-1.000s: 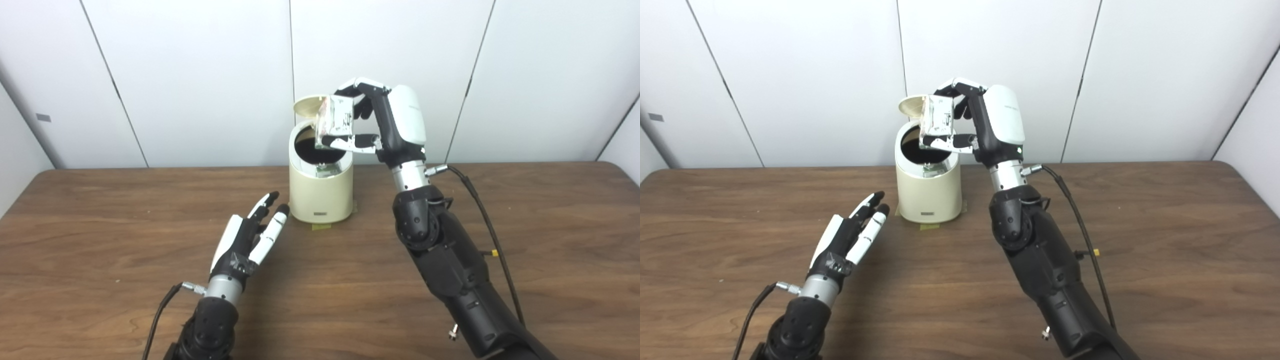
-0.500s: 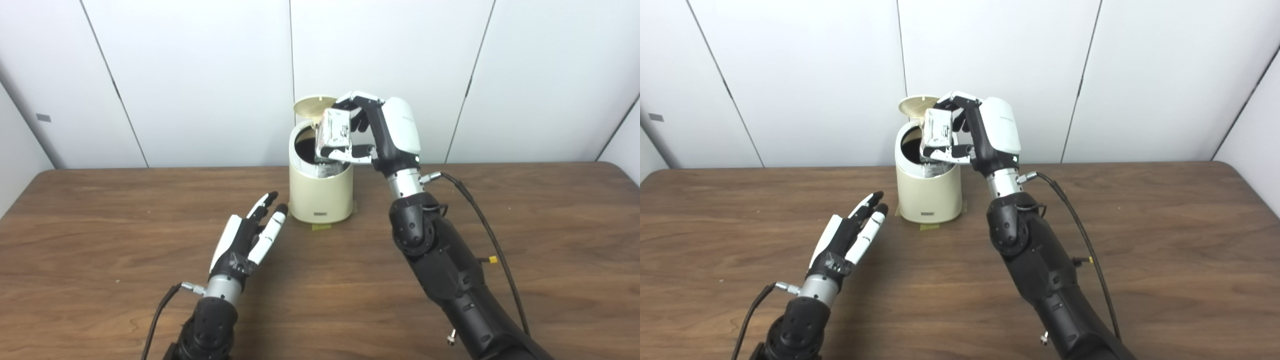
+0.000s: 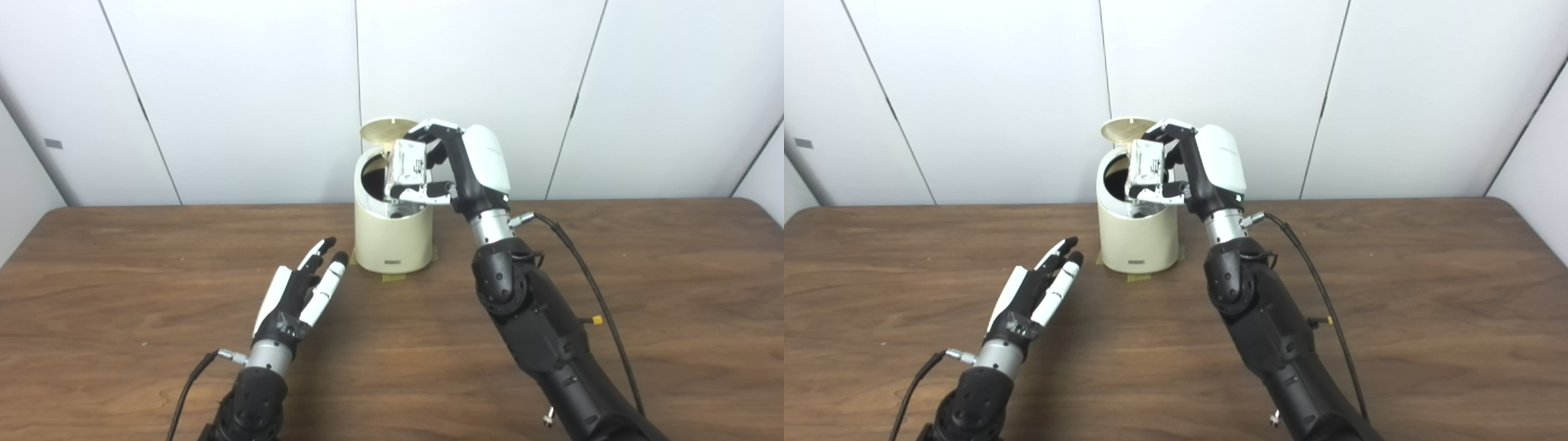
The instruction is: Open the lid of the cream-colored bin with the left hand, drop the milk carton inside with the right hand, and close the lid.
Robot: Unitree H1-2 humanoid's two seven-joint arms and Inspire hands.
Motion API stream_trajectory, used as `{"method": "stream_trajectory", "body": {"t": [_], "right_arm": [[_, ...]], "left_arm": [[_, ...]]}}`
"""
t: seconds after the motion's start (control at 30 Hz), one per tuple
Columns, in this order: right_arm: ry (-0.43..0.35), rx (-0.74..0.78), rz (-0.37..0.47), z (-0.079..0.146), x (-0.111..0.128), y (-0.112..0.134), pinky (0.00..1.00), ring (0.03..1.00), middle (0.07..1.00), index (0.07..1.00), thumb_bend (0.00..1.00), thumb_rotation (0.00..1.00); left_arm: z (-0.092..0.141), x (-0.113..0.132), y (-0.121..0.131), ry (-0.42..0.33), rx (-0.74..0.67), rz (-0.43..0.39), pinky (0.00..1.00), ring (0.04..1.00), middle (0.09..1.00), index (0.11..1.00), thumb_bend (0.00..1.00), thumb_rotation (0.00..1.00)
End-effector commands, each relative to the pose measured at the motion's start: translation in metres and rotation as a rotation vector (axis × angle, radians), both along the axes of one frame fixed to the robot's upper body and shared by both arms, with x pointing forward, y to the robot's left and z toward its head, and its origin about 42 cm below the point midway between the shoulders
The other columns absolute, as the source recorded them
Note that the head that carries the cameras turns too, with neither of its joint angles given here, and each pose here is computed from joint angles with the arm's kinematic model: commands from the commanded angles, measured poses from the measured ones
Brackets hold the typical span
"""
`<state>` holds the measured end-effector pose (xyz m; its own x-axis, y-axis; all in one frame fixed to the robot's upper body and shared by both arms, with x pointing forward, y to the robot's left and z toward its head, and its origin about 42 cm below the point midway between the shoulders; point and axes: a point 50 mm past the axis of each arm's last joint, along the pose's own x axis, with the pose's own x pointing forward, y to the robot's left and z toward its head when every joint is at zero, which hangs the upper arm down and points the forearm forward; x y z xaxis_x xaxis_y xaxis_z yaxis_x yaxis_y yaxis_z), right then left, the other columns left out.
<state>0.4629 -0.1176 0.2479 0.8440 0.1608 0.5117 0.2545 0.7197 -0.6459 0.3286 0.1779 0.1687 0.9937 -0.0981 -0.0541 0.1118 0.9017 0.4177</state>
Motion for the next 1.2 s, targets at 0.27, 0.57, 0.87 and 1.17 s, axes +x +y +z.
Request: {"method": "stream_trajectory", "body": {"t": [0.27,0.57,0.87,1.17], "right_arm": [[-0.015,-0.109,-0.012,0.043,-0.002,0.007,0.79,0.893,0.906,0.87,1.0,0.37],[-0.129,0.161,-0.004,0.045,-0.02,-0.007,0.36,0.433,0.484,0.528,0.57,0.05],[-0.053,0.325,-0.097,0.019,-0.047,-0.055,0.35,0.409,0.483,0.513,0.52,0.0],[0.123,0.536,-0.153,-0.012,-0.08,-0.084,0.34,0.417,0.484,0.499,0.52,0.0]], "left_arm": [[0.021,0.006,-0.004,-0.099,-0.005,-0.014,0.92,0.976,0.983,0.969,0.47,0.95],[0.019,0.006,-0.007,-0.095,-0.021,-0.016,0.95,0.993,0.997,0.991,0.49,0.94],[0.023,0.016,-0.004,-0.103,-0.034,0.011,0.98,0.999,0.999,0.988,0.48,0.95],[0.059,0.052,0.008,-0.147,-0.111,0.021,1.0,0.986,0.963,0.959,0.5,0.93]]}}
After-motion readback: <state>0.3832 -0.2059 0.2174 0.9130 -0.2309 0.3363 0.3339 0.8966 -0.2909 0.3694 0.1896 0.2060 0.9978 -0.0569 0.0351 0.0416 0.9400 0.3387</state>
